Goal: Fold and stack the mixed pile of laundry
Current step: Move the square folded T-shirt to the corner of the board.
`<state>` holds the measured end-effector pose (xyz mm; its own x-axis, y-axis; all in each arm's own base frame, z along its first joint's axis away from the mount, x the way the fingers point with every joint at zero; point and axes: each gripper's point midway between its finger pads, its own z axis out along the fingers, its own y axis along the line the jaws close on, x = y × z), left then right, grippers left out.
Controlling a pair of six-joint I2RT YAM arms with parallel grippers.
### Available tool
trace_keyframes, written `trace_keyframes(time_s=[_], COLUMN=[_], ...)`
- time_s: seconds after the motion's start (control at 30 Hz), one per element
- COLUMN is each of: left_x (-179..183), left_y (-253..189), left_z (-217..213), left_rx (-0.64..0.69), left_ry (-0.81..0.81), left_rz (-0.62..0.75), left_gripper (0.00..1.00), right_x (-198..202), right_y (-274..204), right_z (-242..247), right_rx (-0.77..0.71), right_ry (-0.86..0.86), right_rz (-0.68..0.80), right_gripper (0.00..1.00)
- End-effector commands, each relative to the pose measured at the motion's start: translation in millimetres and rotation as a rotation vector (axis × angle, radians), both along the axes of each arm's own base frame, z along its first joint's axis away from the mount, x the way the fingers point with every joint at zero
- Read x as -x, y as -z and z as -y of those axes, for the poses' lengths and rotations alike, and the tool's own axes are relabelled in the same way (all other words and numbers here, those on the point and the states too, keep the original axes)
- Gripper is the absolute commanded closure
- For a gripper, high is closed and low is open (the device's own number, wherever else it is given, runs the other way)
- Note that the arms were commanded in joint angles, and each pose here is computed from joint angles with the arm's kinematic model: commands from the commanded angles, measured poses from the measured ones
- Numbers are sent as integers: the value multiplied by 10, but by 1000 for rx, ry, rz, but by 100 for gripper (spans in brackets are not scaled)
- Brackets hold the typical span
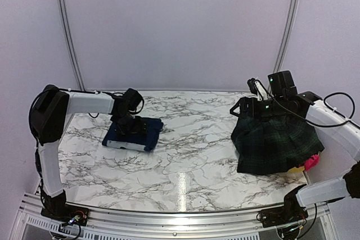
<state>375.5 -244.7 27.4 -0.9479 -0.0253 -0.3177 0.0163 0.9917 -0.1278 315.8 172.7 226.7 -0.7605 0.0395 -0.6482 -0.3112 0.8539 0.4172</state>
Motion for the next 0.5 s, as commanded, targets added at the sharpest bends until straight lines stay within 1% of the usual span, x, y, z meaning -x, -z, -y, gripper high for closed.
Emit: trace_keyframes(time_s=[0.0, 0.17, 0.3, 0.37, 0.47], left_x=[-72, -577, -868, -966, -1032], left_y=[318, 344, 410, 341, 73], left_z=[-1177, -1823, -2222, -2351, -2465], left_rx=[-227, -226, -230, -253, -305], left_ry=[-24, -135, -135, -116, -104], left_rz=[-175, -174, -192, -175, -118], left_gripper=[1, 2, 3, 4, 2], right_x=[-93, -146, -198, -228, -274], right_y=[-92, -36, -40, -47, -72], right_z=[35, 75, 47, 14, -27], right_rx=[-19, 5, 2, -3, -4], right_ry=[47, 74, 72, 61, 42], right_rz=[28, 18, 11, 9, 16], right_gripper=[1, 1, 2, 2, 1])
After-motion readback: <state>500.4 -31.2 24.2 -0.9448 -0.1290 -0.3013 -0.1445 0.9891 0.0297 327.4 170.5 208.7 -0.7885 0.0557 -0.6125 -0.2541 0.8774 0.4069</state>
